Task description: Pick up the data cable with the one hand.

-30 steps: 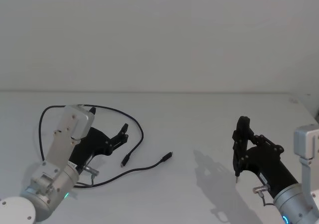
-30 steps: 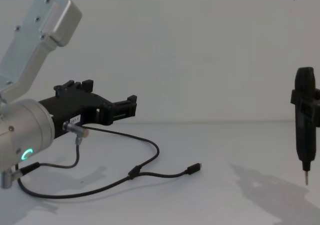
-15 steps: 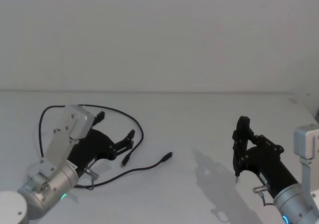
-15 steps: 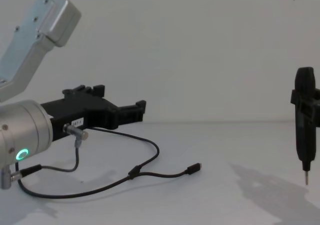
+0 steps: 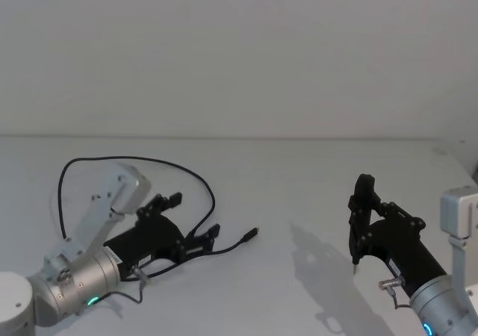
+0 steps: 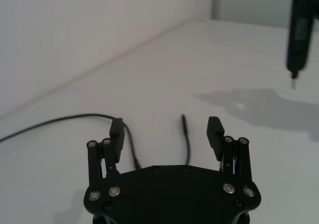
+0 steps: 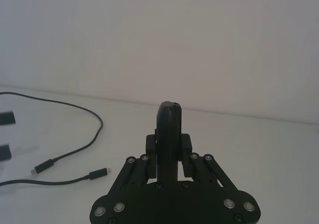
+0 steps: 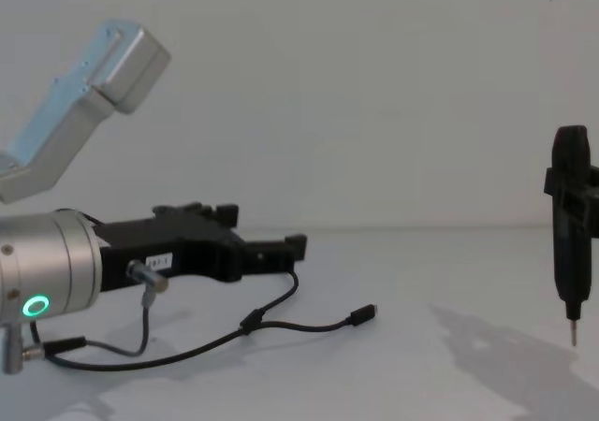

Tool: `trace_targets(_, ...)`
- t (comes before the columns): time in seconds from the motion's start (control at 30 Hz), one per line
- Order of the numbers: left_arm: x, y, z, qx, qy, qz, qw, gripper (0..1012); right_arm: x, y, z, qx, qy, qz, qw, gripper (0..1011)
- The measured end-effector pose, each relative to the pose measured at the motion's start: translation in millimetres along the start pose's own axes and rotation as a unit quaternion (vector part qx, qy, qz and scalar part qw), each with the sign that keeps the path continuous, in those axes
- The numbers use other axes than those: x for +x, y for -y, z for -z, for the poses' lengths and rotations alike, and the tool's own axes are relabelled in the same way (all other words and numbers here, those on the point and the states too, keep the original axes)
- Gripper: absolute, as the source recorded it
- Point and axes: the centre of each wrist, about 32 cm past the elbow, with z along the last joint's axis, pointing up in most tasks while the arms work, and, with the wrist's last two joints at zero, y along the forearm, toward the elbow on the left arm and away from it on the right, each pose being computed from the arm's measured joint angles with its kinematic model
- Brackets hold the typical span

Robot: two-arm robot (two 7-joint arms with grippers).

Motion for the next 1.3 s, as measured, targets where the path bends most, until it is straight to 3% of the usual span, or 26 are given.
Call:
trace_targets(0.17, 6.9, 1.3, 0.6, 0.022, -0.009, 0.039, 0.9989, 1000, 0.0, 0.0, 0.0, 0.0, 0.0, 0.0, 1.0, 279)
trace_targets(0.3, 14.6, 2.4, 0.8, 0.05, -0.012, 0.074, 0.9959, 1001, 0.0, 0.0, 0.0, 0.0, 0.0, 0.0, 1.0, 279)
trace_targets(0.53, 23.1, 2.2, 0.8, 0.083, -0.011, 0.102, 0.9913, 1001, 0.0, 0.0, 0.0, 0.0, 0.0, 0.0, 1.0, 279)
trace_targets(0.8, 29.4, -0.1, 1.2, 0.107, -0.008, 0.109, 0.9883, 1001, 0.0, 0.0, 0.0, 0.0, 0.0, 0.0, 1.0, 279)
trace_targets(1.3, 35.3, 4.2, 7.3, 0.125, -0.012, 0.112, 0.9858, 992, 0.0, 0.0, 0.0, 0.0, 0.0, 0.0, 1.0, 279)
